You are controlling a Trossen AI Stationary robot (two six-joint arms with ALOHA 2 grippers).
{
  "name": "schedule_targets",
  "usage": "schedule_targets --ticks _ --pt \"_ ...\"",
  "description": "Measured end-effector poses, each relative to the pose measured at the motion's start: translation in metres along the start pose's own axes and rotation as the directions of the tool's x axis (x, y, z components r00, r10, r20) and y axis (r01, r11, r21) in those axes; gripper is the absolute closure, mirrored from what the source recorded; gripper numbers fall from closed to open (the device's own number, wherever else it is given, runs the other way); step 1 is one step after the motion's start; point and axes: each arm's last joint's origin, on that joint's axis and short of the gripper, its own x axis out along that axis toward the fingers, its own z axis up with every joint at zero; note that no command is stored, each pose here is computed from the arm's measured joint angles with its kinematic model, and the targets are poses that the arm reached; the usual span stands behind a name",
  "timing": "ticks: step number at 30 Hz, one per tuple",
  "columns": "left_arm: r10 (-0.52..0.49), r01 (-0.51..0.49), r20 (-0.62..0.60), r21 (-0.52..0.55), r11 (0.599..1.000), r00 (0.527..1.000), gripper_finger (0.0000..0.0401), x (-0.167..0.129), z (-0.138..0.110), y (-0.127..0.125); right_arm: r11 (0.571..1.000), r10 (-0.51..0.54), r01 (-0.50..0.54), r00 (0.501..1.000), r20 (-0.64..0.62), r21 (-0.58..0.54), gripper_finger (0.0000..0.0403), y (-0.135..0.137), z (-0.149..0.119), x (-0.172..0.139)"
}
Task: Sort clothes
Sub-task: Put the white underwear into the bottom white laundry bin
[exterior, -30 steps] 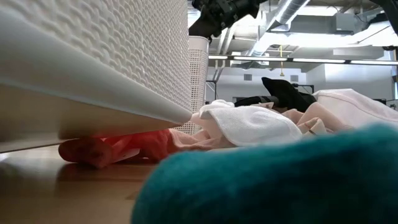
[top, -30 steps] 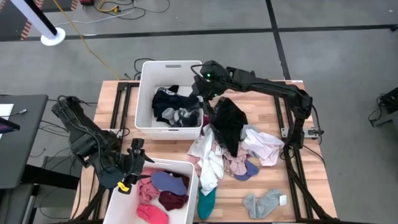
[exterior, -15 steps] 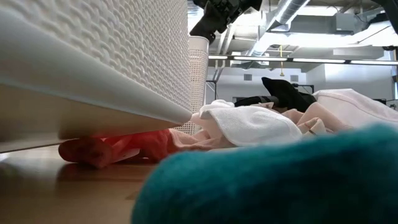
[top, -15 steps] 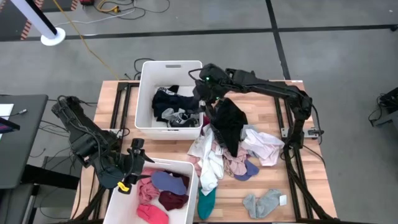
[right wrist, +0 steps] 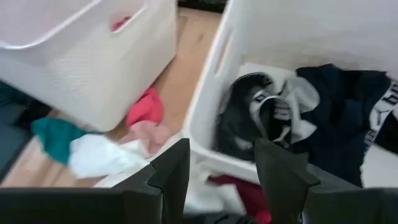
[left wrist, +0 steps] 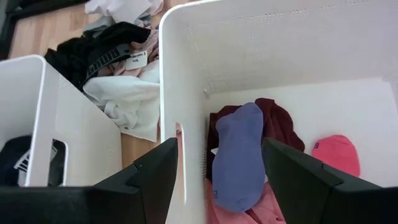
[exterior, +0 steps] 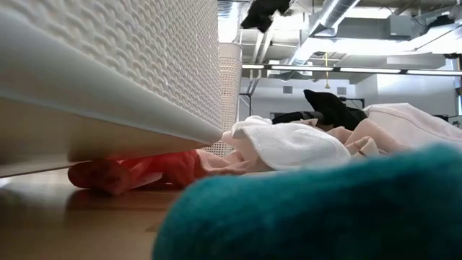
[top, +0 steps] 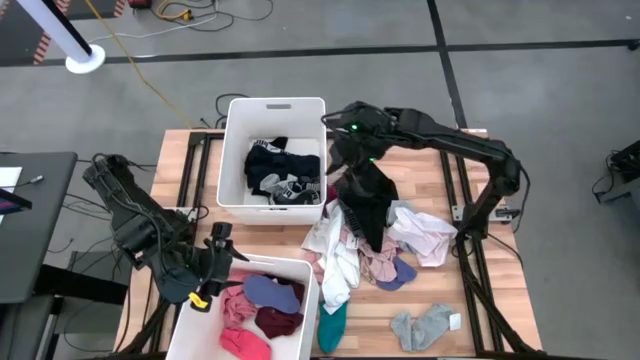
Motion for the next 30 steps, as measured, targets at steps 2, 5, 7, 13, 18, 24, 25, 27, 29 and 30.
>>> schedule_targets --ticks 2,5,7,13,18,24,25,27,29,30 --pt "-0.003 0.003 0.016 0.011 1.0 1.0 0.0172 0.0 0.002 -0.001 1.0 0.015 -0.014 1.0 -0.015 0.019 0.0212 0.009 0.0 -0.007" --pt "-0.015 0.013 0.053 0.03 0.999 0.998 0.0172 0.0 0.006 -0.002 0.999 0.037 -0.036 0.999 -0.033 0.039 0.0214 0.023 -0.001 -0.018" --pt "-0.025 0.022 0.083 0.041 0.999 0.996 0.0172 0.0 0.009 -0.003 0.997 0.048 -0.045 0.997 -0.055 0.057 0.0216 0.033 -0.002 -0.024" --pt "-0.049 0.034 0.161 0.092 0.995 0.986 0.0172 -0.002 0.017 -0.006 0.99 0.084 -0.066 0.985 -0.151 0.123 0.022 0.058 -0.007 -0.03" --pt "-0.062 0.035 0.212 0.129 0.991 0.975 0.0172 -0.003 0.023 -0.007 0.982 0.125 -0.088 0.965 -0.23 0.167 0.0221 0.078 -0.01 -0.028" --pt "-0.075 0.035 0.264 0.154 0.987 0.962 0.0172 -0.003 0.028 -0.009 0.977 0.139 -0.079 0.941 -0.308 0.197 0.0221 0.1 -0.011 -0.024" --pt "-0.077 0.034 0.271 0.159 0.987 0.96 0.0172 -0.003 0.028 -0.009 0.977 0.138 -0.076 0.936 -0.322 0.2 0.0221 0.104 -0.012 -0.023" --pt "-0.079 0.03 0.284 0.174 0.984 0.956 0.0172 0.0 0.028 -0.011 0.978 0.129 -0.061 0.929 -0.347 0.2 0.0221 0.111 -0.012 -0.022" --pt "-0.083 0.024 0.297 0.195 0.98 0.951 0.0172 0.006 0.026 -0.014 0.979 0.12 -0.048 0.922 -0.369 0.199 0.0221 0.117 -0.013 -0.02" --pt "-0.084 0.02 0.301 0.208 0.978 0.95 0.0172 0.009 0.025 -0.015 0.978 0.123 -0.048 0.918 -0.377 0.202 0.0221 0.12 -0.014 -0.019"
